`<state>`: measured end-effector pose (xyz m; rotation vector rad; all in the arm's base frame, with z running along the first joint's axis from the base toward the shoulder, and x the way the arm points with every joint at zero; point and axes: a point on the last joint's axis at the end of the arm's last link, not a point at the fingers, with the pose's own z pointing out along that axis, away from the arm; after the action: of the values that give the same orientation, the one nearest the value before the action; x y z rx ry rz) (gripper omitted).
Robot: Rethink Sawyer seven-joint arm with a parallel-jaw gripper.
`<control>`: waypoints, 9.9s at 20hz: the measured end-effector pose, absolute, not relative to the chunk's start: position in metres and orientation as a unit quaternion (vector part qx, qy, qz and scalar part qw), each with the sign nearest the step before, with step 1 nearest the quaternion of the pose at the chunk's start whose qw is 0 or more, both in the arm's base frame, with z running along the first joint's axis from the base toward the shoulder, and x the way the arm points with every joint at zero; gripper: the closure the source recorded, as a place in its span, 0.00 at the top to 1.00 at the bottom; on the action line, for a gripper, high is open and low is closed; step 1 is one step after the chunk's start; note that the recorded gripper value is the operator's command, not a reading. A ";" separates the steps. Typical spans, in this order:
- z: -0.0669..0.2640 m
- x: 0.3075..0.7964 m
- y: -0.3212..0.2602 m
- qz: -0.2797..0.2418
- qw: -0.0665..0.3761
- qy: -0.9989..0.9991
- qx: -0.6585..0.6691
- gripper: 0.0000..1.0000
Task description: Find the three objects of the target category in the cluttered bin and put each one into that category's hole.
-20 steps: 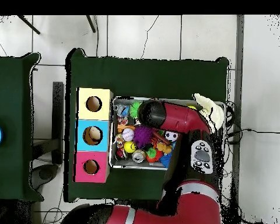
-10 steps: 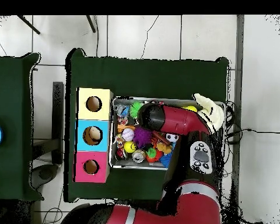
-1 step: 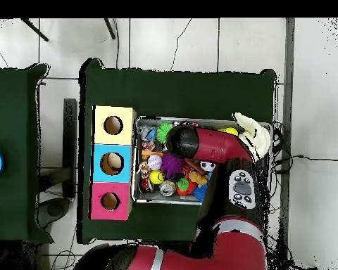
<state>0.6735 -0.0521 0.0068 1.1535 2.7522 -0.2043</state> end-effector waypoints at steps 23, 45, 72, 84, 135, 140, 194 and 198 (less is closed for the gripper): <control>-0.020 0.678 -0.053 -0.065 0.090 0.919 0.379 1.00; -0.030 0.676 -0.055 -0.062 0.085 0.918 0.382 1.00; -0.012 0.683 -0.007 -0.055 0.096 0.930 0.352 1.00; -0.011 0.682 -0.007 -0.055 0.095 0.929 0.352 1.00; 0.023 0.679 -0.008 -0.065 0.073 0.929 0.357 0.00; 0.034 0.682 -0.009 -0.063 0.081 0.928 0.358 0.00; 0.109 0.681 0.056 -0.051 0.098 0.939 0.325 0.00; 0.111 0.676 0.070 -0.052 0.080 0.942 0.321 0.00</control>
<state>0.6763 0.0697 0.1108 0.9608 2.8174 -0.1555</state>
